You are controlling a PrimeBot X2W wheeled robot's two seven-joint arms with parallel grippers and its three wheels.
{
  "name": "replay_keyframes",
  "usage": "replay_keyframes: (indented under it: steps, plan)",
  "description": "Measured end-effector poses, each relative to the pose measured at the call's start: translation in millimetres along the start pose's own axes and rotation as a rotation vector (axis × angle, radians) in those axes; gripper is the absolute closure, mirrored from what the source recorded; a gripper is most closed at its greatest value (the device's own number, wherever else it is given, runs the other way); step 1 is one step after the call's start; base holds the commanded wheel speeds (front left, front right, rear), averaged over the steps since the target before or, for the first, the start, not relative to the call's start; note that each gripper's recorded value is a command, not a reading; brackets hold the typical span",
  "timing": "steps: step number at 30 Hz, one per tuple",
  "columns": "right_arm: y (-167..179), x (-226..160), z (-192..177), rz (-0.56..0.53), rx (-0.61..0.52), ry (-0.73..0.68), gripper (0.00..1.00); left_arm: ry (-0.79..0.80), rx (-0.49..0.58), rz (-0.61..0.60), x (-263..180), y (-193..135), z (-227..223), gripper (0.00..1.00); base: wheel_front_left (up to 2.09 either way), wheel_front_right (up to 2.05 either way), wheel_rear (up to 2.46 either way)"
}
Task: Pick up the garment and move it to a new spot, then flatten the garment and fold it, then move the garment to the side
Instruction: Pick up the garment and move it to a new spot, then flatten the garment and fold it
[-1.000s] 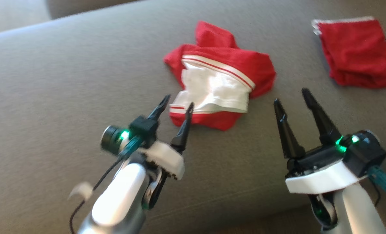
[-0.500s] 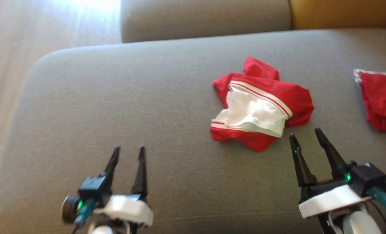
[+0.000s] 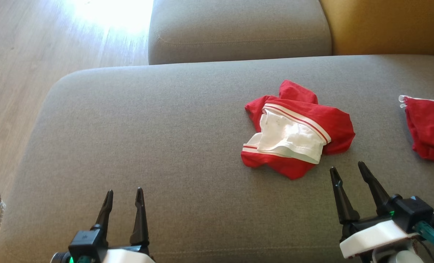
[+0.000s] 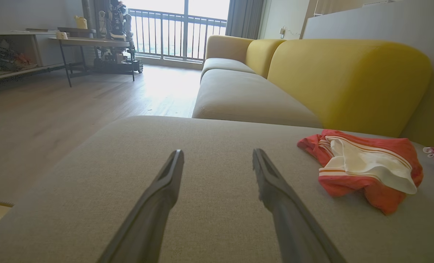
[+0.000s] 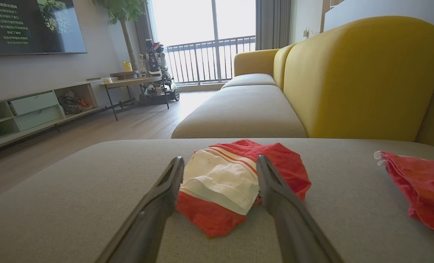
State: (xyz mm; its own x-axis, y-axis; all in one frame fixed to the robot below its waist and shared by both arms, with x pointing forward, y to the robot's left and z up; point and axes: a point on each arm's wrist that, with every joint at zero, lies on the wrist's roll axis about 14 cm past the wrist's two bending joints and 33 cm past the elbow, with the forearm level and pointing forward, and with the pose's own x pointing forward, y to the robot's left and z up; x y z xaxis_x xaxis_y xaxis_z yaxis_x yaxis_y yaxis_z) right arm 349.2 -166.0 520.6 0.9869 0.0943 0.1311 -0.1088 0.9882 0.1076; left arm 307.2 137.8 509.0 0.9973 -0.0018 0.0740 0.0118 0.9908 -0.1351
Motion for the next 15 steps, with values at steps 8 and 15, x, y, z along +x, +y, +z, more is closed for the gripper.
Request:
replay_keyframes:
  steps: [8,15]
  plan:
    - [-3.5,-4.1,0.3,-0.013,0.000,0.000,0.00,0.001,-0.005,-0.014,-0.7,-3.1,-0.3,0.00,0.00,0.00,0.00]
    - [-5.5,-5.8,-0.9,-0.019,0.000,0.004,0.00,0.012,-0.006,-0.025,-0.3,-5.5,-3.9,0.00,0.00,0.00,0.00]
